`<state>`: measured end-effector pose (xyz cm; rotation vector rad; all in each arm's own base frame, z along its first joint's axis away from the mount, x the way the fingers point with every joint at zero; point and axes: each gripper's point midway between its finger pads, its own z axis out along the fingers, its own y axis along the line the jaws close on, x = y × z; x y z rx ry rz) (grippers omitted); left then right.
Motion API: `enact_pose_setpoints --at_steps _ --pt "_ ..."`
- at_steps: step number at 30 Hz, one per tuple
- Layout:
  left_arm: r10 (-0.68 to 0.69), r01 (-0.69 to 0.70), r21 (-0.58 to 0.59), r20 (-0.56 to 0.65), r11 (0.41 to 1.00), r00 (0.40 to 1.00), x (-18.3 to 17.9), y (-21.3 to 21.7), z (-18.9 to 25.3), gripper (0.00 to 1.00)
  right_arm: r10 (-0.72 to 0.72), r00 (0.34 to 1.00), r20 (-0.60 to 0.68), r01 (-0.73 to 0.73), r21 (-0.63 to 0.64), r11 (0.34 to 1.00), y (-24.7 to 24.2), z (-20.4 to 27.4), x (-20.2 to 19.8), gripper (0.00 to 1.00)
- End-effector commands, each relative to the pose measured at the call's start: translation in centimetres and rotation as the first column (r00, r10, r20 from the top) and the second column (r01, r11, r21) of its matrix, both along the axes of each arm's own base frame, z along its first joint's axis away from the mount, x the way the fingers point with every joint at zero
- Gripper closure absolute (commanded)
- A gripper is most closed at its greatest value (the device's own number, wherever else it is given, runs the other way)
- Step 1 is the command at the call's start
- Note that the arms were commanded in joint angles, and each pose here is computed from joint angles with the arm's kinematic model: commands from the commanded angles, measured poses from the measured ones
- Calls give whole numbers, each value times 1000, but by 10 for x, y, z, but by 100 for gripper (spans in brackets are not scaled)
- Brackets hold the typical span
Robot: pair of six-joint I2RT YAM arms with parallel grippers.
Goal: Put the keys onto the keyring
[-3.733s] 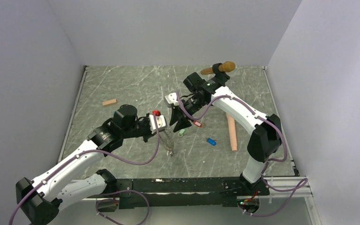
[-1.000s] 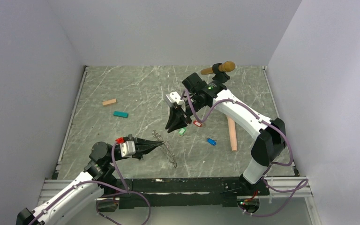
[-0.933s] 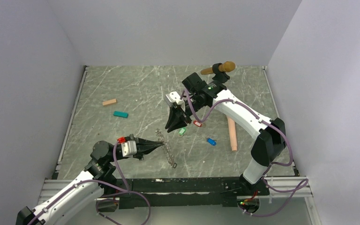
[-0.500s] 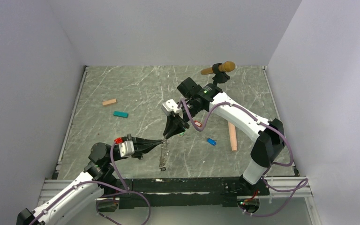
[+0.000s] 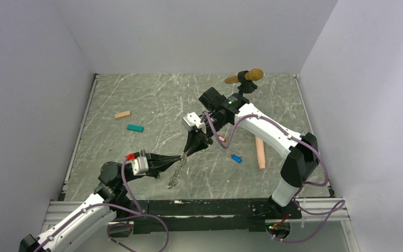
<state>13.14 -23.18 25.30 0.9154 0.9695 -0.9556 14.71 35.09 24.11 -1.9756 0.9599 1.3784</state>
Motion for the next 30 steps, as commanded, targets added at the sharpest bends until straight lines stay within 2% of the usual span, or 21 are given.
enact_pose_setpoints --at_steps 1,7,22,27,30 --pt "41 -35 -90 64 995 997 3 7 27 100 27 1000 2 -27 46 999 1 20 -8 74" --pt "24 -19 -89 50 996 998 0 6 20 100 3 1000 -1 -3 37 999 2 28 -6 68" --pt "51 -51 -103 6 993 999 8 7 16 100 -19 1000 -2 19 27 999 3 31 -2 68" --pt "34 -35 -92 -9 995 999 6 4 11 100 -77 997 21 77 -1 997 5 38 7 59" --pt "32 -34 -97 -17 995 999 7 4 11 100 -94 995 22 94 -6 996 6 40 10 58"
